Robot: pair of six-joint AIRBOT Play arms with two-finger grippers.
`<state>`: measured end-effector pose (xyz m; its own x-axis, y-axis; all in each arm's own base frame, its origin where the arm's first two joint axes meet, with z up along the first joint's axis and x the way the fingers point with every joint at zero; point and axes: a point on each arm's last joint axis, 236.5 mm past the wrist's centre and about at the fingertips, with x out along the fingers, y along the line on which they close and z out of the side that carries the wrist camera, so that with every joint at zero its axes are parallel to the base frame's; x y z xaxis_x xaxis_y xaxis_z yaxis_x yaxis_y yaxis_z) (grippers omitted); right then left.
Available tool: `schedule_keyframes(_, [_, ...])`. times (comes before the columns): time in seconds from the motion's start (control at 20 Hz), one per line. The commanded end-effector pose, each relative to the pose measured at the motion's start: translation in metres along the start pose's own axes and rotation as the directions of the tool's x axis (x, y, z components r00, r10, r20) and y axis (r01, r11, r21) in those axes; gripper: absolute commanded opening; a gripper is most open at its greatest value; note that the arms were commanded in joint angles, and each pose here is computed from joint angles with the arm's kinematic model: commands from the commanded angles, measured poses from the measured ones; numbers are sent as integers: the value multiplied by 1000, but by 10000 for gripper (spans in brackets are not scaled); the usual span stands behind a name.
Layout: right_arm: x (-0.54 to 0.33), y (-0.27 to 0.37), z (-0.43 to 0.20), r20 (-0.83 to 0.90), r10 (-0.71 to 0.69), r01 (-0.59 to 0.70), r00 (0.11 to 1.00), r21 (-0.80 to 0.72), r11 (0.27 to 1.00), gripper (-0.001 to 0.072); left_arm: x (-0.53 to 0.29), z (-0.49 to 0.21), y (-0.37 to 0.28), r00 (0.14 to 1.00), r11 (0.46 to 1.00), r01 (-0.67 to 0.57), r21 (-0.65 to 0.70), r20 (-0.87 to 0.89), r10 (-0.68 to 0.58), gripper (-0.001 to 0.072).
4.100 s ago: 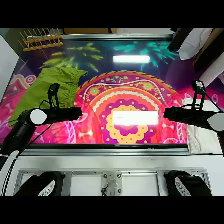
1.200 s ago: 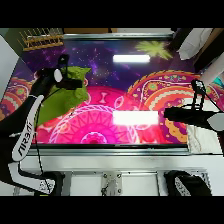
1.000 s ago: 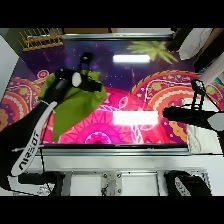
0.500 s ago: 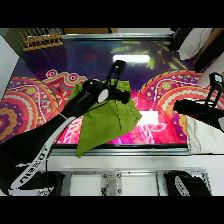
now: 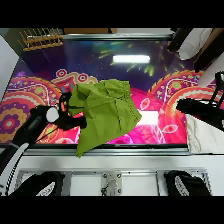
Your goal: Fold the clothes and pants, and hang the long-sleeved shirts on hangers.
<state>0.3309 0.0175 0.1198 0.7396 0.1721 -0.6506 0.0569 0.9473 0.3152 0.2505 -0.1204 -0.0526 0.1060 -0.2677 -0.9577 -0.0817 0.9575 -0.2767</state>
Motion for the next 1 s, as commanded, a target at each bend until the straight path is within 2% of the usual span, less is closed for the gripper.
schedule_keyframes(0.0, [0, 0, 0, 0, 1, -1, 1000, 1, 1000, 26, 27, -63, 27, 990, 986, 71, -153, -114, -89, 625])
schedule_keyframes(0.4, [0, 0, 0, 1, 0, 0, 1000, 1, 1000, 26, 42, -83, 36, 984, 981, 67, -180, -148, -94, 625])
schedule_keyframes(0.55, [0, 0, 0, 1, 0, 0, 1000, 1, 1000, 26, 53, -92, 37, 972, 978, 59, -202, -211, -102, 625])
schedule_keyframes(0.75, [0, 0, 0, 0, 0, 0, 1000, 1, 1000, 26, 63, -92, 14, 948, 963, 156, -218, -241, -208, 604])
schedule_keyframes(0.8, [0, 0, 0, 0, 0, 0, 1000, 1, 1000, 26, 63, -89, 16, 950, 965, 151, -213, -240, -202, 475])
schedule_keyframes(0.85, [0, 0, 0, -2, 0, 0, 1000, 1, 1000, 27, 61, -84, 18, 954, 971, 141, -194, -236, -186, 174])
schedule_keyframes(0.9, [0, 0, -3, -15, 0, 0, 1000, 1, 1000, 28, 56, -76, 20, 960, 975, 137, -173, -219, -174, 42])
schedule_keyframes(0.95, [2, -1, -9, -42, 0, 0, 999, 3, 1000, 33, 48, -63, 21, 969, 979, 137, -150, -185, -164, 3])
